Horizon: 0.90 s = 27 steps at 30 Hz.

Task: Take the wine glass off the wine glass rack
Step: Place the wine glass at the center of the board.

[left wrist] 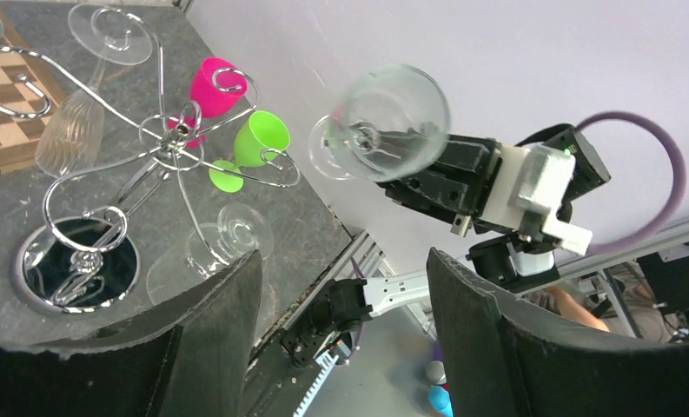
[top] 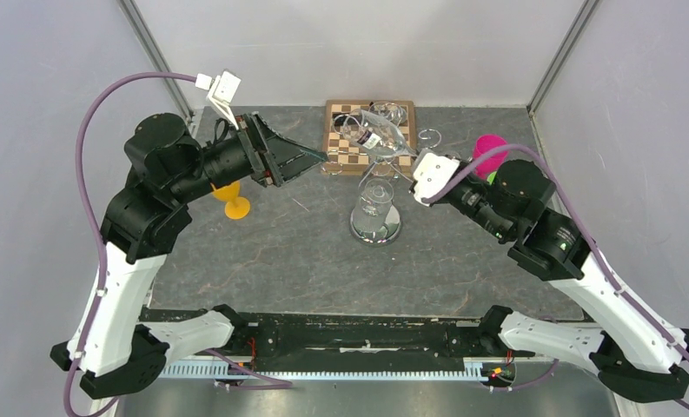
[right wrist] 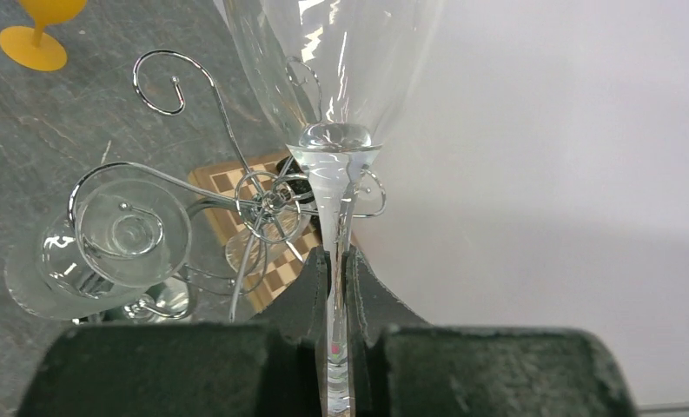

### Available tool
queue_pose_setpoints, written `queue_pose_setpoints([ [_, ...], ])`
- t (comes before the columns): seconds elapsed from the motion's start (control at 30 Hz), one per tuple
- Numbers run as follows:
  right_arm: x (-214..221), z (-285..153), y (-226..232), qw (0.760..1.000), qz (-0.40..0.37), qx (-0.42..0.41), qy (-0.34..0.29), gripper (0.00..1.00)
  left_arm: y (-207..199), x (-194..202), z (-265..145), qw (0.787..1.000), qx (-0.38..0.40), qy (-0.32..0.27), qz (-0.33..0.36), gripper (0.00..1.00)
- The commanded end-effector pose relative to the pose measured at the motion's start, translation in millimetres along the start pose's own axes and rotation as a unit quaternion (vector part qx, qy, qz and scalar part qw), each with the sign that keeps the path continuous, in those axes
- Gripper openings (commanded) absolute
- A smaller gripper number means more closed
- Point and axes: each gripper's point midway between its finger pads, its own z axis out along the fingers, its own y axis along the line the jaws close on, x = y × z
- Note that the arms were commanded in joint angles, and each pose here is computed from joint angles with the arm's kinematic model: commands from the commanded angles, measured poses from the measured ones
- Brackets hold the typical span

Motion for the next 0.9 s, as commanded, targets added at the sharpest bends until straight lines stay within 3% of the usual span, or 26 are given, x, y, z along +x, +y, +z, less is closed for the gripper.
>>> queue_pose_setpoints([
  [0.0, -33.1, -10.5, -21.5, 0.994, -0.069, 0.033, -0.077, 0.0, 0.8, -3.7, -2.2, 0.999, -0.003, 0.006, -0.051, 0.75],
  [0.27, -39.5, -13.3, -27.5, 0.987, -0.125, 0.044, -0.092, 0.0, 10.2, -8.4, -5.2, 0.995, 0.011, 0.011, -0.095, 0.72],
  [0.7, -50.6, 8.0, -25.0, 0.984, -0.145, 0.039, -0.095, 0.0, 14.9, -0.1, -6.5, 0.994, 0.021, 0.027, -0.108, 0.69],
  [0.87, -55.4, 15.0, -17.9, 0.984, -0.152, 0.034, -0.091, 0.0, 18.0, 3.5, -6.5, 0.994, 0.017, 0.034, -0.107, 0.63],
])
